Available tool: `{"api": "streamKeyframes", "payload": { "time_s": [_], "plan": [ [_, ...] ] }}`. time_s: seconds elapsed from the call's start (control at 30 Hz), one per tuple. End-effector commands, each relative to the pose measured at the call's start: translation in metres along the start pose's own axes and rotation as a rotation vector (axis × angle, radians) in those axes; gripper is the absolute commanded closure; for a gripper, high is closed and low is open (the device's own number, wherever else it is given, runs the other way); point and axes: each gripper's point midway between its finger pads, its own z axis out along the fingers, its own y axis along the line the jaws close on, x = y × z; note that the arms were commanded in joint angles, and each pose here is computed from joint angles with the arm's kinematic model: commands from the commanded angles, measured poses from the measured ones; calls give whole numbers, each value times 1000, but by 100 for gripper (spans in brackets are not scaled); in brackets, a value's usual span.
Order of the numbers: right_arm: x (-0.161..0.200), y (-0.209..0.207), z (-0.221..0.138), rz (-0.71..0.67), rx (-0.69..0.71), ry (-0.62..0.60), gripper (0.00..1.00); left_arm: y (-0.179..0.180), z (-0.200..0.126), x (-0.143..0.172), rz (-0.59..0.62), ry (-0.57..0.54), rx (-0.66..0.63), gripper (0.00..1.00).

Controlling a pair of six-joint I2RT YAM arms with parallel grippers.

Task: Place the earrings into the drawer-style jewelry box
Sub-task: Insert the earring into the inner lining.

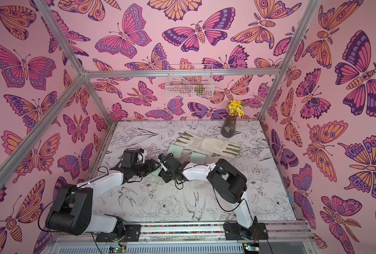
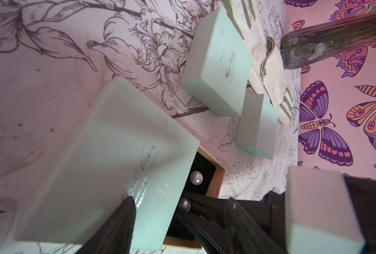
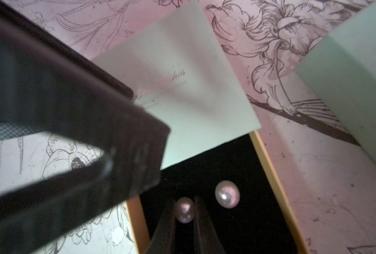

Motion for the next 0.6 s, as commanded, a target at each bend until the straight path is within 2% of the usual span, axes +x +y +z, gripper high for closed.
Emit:
{"api": "streamKeyframes", "payload": {
  "time_s": [0.0, 0.17, 0.57],
  "plan": [
    [34, -9, 9, -4, 48, 121, 92, 4, 1, 2, -9, 11, -4, 33],
    [24, -7, 4, 5, 49, 96, 84, 4, 1, 2, -7, 10, -1, 33],
    [6, -4, -5, 16, 45, 48, 75, 4, 1, 2, -8, 11, 0, 33]
  ]
}}
